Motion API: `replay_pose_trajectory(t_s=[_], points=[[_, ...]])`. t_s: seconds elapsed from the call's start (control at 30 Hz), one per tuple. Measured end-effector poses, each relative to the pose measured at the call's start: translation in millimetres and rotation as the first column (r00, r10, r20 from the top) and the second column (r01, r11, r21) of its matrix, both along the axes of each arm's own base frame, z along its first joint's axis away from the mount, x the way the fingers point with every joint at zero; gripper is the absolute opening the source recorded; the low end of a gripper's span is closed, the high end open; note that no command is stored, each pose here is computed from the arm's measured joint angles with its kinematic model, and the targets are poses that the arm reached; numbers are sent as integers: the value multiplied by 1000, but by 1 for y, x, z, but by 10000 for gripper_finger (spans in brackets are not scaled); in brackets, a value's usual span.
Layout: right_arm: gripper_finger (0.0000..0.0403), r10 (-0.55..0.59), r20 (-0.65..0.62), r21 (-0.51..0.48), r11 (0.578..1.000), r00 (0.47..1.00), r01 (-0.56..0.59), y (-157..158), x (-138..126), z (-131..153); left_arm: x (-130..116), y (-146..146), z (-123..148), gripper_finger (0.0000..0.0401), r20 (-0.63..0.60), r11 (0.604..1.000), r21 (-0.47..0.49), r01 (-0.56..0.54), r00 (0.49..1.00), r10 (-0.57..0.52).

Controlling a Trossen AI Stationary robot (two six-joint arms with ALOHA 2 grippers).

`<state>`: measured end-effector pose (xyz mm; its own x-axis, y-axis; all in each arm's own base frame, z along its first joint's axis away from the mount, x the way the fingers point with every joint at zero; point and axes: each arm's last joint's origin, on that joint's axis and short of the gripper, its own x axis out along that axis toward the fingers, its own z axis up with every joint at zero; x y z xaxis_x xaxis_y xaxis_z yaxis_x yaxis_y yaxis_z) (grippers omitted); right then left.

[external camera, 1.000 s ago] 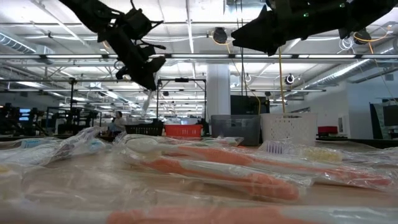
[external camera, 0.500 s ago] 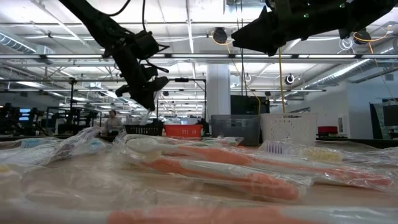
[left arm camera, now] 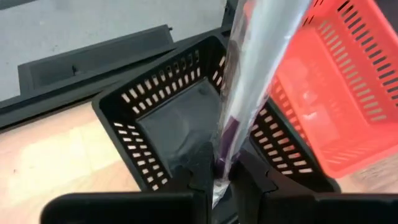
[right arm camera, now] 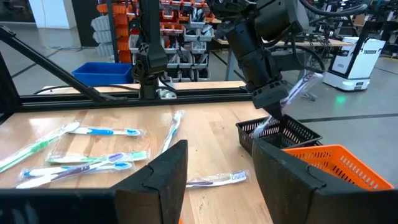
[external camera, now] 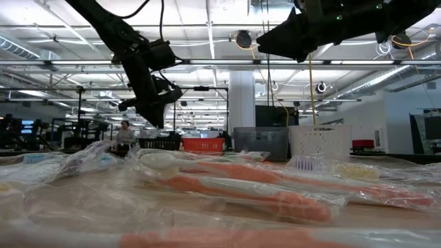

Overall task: Pick & Place Toothbrushes
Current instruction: Put the violet toothbrush into the black bin

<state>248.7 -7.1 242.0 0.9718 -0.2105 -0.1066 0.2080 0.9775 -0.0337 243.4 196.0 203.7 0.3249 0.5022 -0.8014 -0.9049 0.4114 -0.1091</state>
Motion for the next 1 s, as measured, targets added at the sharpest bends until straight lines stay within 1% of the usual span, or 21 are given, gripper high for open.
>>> replay_pose_trajectory(t_s=[0.23,0.4,0.7,1.0], points=[[171,0,-13,0,1000,1000,0,0,0,-1,0,0,0,23,16,1000,-13,-28,999,28],[171,0,-13,-1,1000,1000,0,0,0,-1,-1,-1,-1,43,25,997,-50,-53,998,54],[171,0,-13,-1,1000,1000,0,0,0,-1,-2,-2,-2,83,9,997,-57,-47,999,48],[171,0,-13,-1,1000,1000,0,0,0,-1,-2,-2,-2,88,-9,999,-41,-27,1000,27]])
